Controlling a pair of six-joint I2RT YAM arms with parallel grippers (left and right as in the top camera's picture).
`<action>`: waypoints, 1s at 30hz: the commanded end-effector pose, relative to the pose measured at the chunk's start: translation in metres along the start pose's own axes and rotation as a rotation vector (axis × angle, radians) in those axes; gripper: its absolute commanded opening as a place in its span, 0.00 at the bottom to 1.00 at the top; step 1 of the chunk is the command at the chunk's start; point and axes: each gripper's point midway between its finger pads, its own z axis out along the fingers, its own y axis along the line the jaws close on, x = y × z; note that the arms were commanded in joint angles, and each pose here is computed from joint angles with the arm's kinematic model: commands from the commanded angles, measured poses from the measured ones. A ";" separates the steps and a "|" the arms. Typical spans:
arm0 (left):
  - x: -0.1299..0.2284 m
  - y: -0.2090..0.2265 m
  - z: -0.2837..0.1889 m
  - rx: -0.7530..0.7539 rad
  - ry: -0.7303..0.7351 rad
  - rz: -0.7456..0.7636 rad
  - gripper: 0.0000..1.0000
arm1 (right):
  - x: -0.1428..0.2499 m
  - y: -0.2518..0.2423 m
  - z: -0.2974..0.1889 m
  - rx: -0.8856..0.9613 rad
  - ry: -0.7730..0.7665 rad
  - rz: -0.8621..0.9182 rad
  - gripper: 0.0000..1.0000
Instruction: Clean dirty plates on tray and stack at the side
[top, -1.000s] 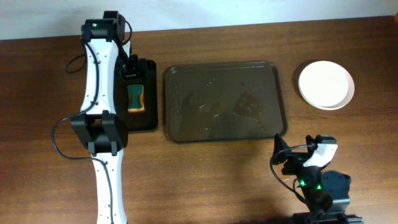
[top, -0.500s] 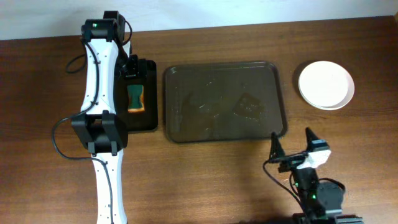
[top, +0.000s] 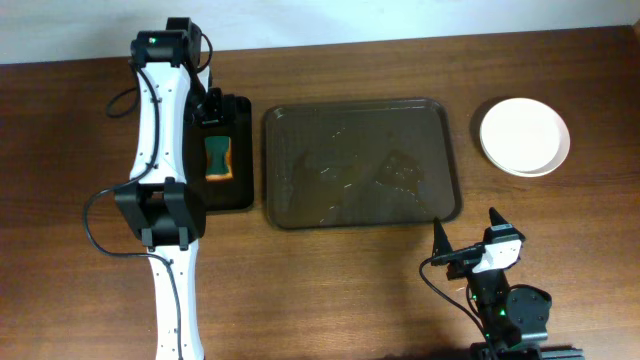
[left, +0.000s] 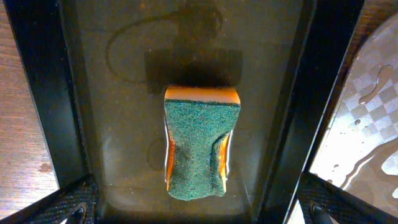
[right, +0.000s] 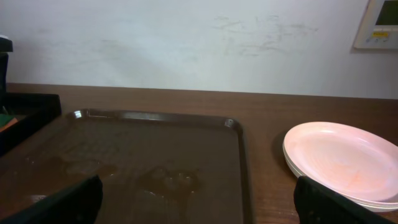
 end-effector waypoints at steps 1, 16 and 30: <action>-0.003 0.002 -0.017 -0.001 -0.041 -0.011 1.00 | 0.002 0.003 0.000 -0.017 0.002 -0.003 0.98; -0.003 0.002 -0.017 -0.001 -0.041 -0.011 1.00 | 0.002 0.003 0.000 -0.017 0.002 -0.003 0.98; 0.006 -0.042 -0.020 0.023 -0.040 0.074 1.00 | 0.002 0.003 0.000 -0.017 0.002 -0.003 0.98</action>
